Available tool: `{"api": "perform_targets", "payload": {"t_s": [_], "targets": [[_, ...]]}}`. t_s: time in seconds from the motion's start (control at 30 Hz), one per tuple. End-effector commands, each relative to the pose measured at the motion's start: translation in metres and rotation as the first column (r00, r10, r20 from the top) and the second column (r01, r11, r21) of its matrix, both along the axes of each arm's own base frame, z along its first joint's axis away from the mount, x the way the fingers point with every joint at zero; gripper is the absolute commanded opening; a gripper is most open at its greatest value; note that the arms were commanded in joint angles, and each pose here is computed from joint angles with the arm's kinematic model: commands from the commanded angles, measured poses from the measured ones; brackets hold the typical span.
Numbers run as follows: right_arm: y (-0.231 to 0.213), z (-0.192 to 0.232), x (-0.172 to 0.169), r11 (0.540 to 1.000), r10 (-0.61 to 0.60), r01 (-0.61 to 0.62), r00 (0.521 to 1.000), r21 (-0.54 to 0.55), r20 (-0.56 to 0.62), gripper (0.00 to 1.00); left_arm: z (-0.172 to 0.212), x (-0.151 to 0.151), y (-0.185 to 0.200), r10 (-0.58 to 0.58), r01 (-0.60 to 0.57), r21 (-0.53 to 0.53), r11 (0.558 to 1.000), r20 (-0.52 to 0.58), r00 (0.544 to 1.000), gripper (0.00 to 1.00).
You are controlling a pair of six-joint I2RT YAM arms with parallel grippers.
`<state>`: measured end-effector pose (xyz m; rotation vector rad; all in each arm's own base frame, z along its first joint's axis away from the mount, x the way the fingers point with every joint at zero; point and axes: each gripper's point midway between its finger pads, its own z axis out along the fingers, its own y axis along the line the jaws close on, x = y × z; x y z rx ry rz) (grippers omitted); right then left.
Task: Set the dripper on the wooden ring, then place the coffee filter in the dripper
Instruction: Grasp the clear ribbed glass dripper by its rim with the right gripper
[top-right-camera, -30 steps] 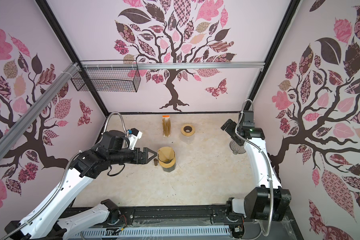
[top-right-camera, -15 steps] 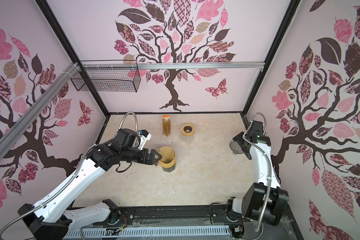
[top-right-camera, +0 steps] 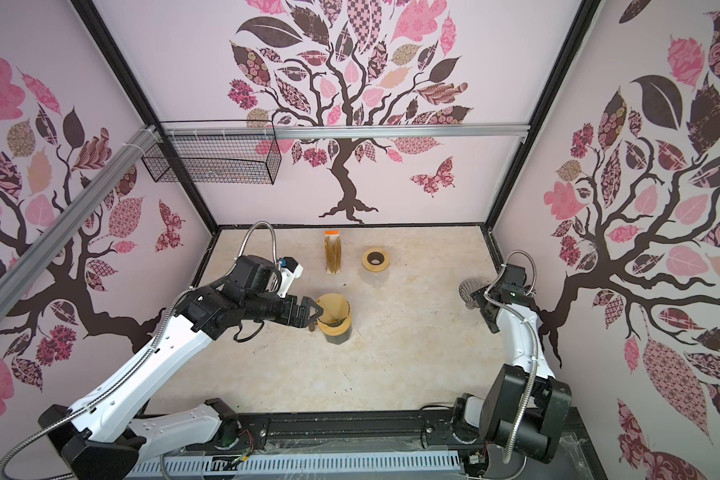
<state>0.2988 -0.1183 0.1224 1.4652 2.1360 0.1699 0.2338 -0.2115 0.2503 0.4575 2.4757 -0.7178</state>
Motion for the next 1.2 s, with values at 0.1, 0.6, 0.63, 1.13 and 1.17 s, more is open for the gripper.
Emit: {"api": "perform_targets", "payload": {"t_s": [0.1, 0.6, 0.63, 1.13, 1.17], "targets": [[-0.011, 0.001, 0.016, 0.999, -0.023, 0.022, 0.999, 0.025, 0.046, 0.69, 0.018, 0.003, 0.008, 0.007, -0.007, -0.003, 1.0, 0.103, 0.995, 0.98], [-0.005, -0.029, 0.028, 0.992, -0.022, 0.018, 0.999, 0.124, 0.033, 0.43, 0.019, 0.001, 0.01, 0.005, -0.005, -0.001, 1.0, 0.12, 0.993, 0.98], [-0.005, -0.029, 0.028, 0.992, -0.021, 0.016, 0.999, 0.124, 0.037, 0.41, 0.019, 0.002, 0.01, 0.004, -0.004, -0.001, 1.0, 0.121, 0.993, 0.98], [0.0, -0.042, 0.03, 0.986, -0.016, 0.01, 0.999, 0.166, 0.031, 0.22, 0.018, 0.002, 0.01, 0.005, -0.004, -0.002, 1.0, 0.121, 0.993, 0.98], [0.0, -0.043, 0.03, 0.986, -0.017, 0.012, 0.999, 0.167, 0.031, 0.22, 0.018, 0.002, 0.01, 0.005, -0.005, -0.002, 1.0, 0.121, 0.993, 0.98]]}}
